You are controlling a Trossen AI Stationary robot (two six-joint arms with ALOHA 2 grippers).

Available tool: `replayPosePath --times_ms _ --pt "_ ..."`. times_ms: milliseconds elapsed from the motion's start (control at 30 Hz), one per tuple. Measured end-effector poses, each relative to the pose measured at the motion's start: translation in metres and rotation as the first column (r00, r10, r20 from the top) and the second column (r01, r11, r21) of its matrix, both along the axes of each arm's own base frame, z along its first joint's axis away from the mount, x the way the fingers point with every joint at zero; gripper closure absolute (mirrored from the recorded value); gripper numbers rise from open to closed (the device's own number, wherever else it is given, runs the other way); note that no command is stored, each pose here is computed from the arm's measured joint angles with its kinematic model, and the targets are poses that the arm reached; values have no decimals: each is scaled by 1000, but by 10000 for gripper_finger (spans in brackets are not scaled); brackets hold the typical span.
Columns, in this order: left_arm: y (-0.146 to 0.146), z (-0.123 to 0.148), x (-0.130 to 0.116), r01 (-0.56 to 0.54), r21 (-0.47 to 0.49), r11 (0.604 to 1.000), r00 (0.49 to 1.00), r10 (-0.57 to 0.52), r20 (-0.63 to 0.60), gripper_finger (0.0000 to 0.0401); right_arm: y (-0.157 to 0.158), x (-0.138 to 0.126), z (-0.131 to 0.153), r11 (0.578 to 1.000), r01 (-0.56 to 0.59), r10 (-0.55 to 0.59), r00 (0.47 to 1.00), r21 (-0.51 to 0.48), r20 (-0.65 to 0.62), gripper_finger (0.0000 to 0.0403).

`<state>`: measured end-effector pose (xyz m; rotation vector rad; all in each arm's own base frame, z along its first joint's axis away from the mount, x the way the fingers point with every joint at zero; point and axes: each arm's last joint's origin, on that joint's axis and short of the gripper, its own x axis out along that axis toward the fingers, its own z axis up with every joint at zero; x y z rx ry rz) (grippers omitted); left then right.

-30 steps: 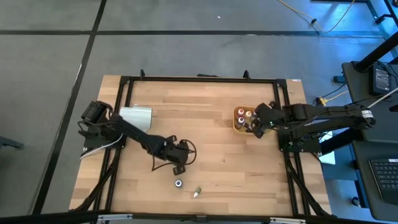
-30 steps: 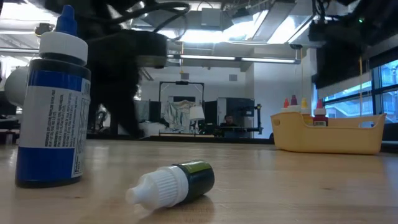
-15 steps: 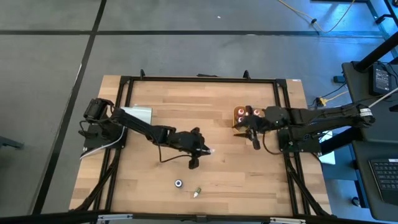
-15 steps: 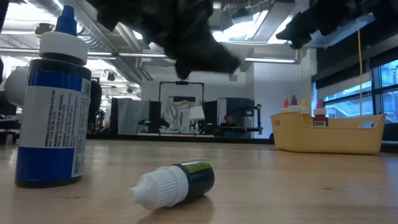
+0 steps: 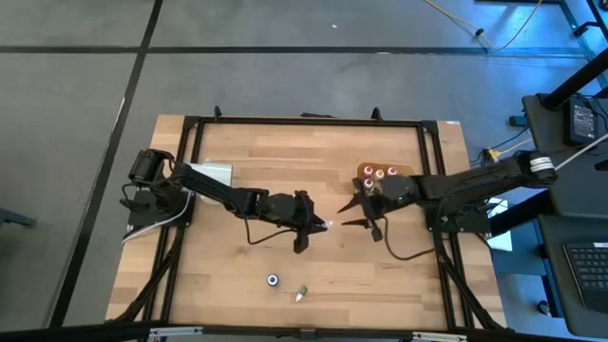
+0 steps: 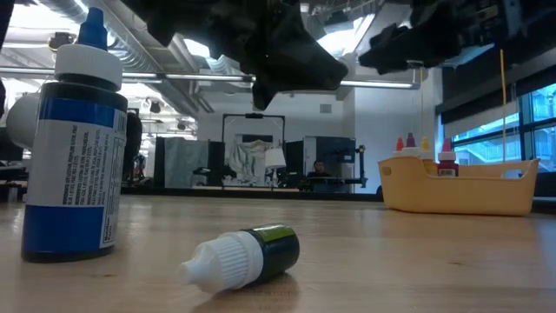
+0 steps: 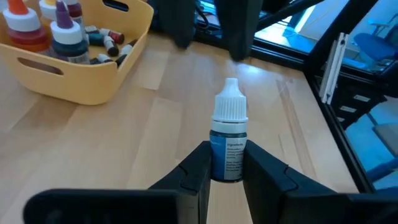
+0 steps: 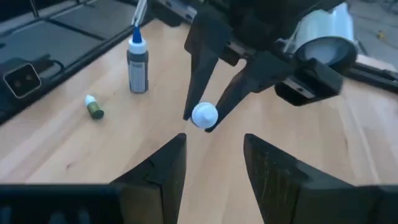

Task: Pick & Place food coloring
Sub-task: Put the blue food coloring bottle into the yellow bin

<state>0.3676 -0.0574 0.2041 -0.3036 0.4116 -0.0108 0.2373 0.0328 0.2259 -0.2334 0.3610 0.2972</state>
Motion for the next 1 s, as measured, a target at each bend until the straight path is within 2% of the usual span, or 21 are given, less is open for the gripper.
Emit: replayPosePath --times_ms 133,367,600,1000 --pt "-1 0 0 42 -18 999 999 -42 -3 329 2 15 -2 1000 -3 3 1000 -9 -22 240" --pt "-2 -1 -1 48 -17 999 999 -48 -16 329 4 32 -5 1000 -11 10 998 -17 -58 240" --pt "-2 -1 -1 42 -13 999 999 -43 -8 328 6 34 -5 998 -65 66 996 15 -56 240" --pt "0 1 0 24 -1 1000 1000 -24 8 328 12 36 -4 996 -90 90 995 16 -31 240"
